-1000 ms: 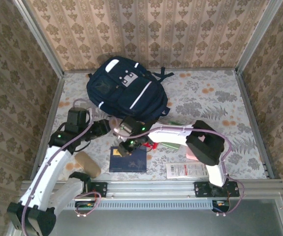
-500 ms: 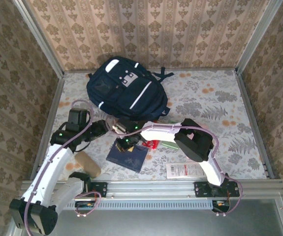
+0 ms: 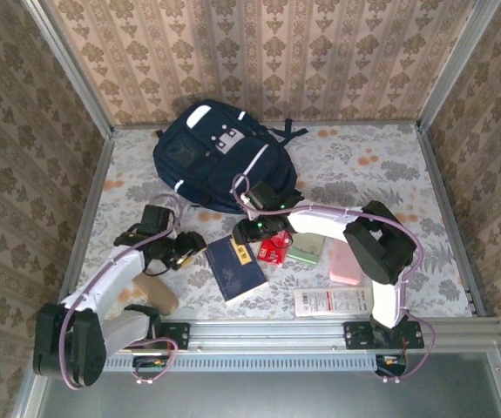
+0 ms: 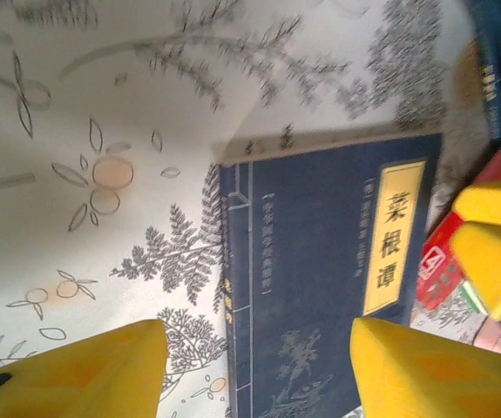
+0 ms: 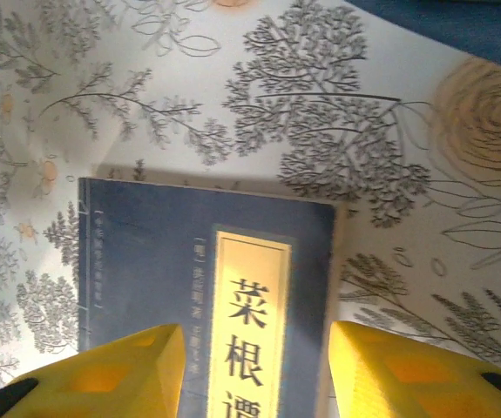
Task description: Pack books, pencil case, and school supplies into a backpack
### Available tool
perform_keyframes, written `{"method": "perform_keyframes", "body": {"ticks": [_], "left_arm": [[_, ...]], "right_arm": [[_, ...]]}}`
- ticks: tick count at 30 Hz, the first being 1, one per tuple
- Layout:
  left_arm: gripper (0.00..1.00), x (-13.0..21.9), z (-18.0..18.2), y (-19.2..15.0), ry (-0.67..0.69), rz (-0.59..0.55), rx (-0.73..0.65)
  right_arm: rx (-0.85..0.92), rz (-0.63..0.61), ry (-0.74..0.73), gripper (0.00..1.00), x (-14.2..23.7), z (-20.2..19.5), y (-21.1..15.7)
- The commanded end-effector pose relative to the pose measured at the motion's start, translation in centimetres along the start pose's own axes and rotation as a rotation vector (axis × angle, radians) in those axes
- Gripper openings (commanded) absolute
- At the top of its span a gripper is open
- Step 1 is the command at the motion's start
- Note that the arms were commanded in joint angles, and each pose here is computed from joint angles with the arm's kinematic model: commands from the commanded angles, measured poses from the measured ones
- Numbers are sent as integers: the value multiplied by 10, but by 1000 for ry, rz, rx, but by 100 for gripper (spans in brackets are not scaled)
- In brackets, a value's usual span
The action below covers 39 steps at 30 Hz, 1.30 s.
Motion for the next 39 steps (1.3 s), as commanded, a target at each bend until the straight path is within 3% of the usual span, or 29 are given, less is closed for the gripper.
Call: {"method": "perform_keyframes", "body": {"ticks": [1,12,30,36,39], "left_arm": [[59,-12,-13,-1,-62,24,6],[58,-52,-1,-11,10,105,4],[56,-62,7,-15,25,122,-10],[55,-58,1,-15,3,120,-28],[55,-46,-3,-15,2,115,-47]], "right_arm": [[-11,83,-12,50,-4,-2,-20],[-62,206,57,47,-23,1,-45],[-130,173,251,24,11,45,-25],[-172,181,262,0,1,43,-22],[-176,132,234,0,12,35,-15]]}}
Point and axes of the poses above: each hand's point on the last joint's axis, 136 mm out from that joint toward the fingers, its own x axis back along the fingers, its own z axis along the line the jaws close on, y = z × x, the point moved 2 cm from there along x, back along the fingers, and after that the axes turned 5 degrees about x, right-handed, at the moved point
